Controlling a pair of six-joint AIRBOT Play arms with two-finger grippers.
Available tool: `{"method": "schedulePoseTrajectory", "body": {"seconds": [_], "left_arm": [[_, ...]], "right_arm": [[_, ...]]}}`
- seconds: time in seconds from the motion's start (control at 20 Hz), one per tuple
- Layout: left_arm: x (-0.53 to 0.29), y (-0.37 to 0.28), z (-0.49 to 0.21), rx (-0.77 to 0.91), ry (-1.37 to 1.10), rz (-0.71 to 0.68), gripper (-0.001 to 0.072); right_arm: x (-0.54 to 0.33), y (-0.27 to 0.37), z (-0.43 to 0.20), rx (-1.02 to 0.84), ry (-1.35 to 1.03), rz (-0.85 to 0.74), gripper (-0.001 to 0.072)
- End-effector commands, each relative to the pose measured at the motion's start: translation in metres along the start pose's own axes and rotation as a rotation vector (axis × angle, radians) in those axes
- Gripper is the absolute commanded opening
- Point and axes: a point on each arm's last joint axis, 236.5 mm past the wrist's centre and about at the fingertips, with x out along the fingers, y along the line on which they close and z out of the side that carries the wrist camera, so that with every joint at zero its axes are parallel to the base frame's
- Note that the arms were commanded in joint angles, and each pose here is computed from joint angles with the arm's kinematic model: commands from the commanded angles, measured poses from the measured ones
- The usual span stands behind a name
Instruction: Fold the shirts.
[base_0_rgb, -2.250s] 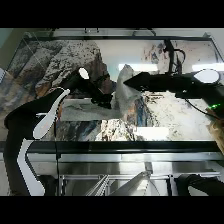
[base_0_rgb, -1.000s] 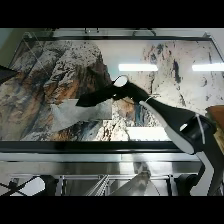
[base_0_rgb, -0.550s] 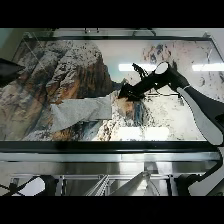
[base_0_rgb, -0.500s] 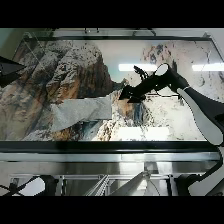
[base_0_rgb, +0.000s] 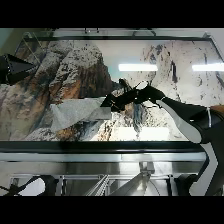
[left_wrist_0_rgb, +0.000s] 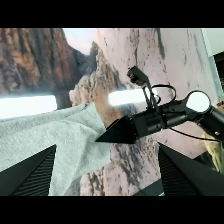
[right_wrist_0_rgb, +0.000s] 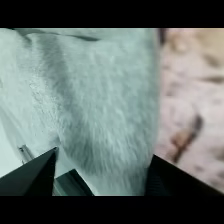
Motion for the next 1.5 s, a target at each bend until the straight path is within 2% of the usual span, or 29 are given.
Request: {"method": "schedulePoseTrajectory", "body": {"seconds": [0.0, 0.1, 0.3, 0.55, 0.75, 0.85, 0.95, 1.1, 1.3, 1.45], "left_arm": [[0.001, -0.001, -0.002, 0.001, 0.007, -0.003, 0.0702], [0.001, -0.002, -0.002, 0.001, 0.01, -0.005, 0.0702], [0.001, -0.002, -0.003, 0.002, 0.014, -0.006, 0.0702], [0.001, -0.001, -0.005, 0.002, 0.02, -0.001, 0.0702], [0.001, -0.001, -0.005, 0.002, 0.019, -0.001, 0.0702], [0.001, -0.001, -0.005, 0.002, 0.02, -0.002, 0.0702], [0.001, -0.001, -0.004, 0.002, 0.019, -0.001, 0.0701], [0.001, 0.001, -0.001, 0.003, 0.004, 0.007, 0.0702], [0.001, 0.0, -0.001, 0.003, 0.007, 0.005, 0.0701], [0.002, 0.002, -0.002, -0.001, 0.01, 0.002, 0.0702]], "right_arm": [[0.019, 0.035, -0.004, -0.02, -0.009, 0.118, 0.0132], [0.011, 0.054, -0.007, -0.048, 0.002, 0.151, 0.0017], [-0.066, 0.118, 0.011, -0.182, -0.118, 0.202, 0.0016], [-0.293, 0.182, 0.051, -0.366, -0.576, 0.157, 0.0016], [-0.495, 0.153, 0.061, -0.362, -1.053, 0.021, 0.0016], [-0.58, 0.095, 0.047, -0.211, -1.214, -0.11, 0.0016], [-0.639, 0.021, 0.018, 0.018, -1.282, -0.246, 0.0016], [-0.701, -0.056, -0.027, 0.201, -1.351, -0.396, 0.0016], [-0.731, -0.095, -0.075, 0.367, -1.333, -0.393, 0.0016], [-0.731, -0.142, -0.144, 0.627, -1.22, -0.576, 0.0016]]}}
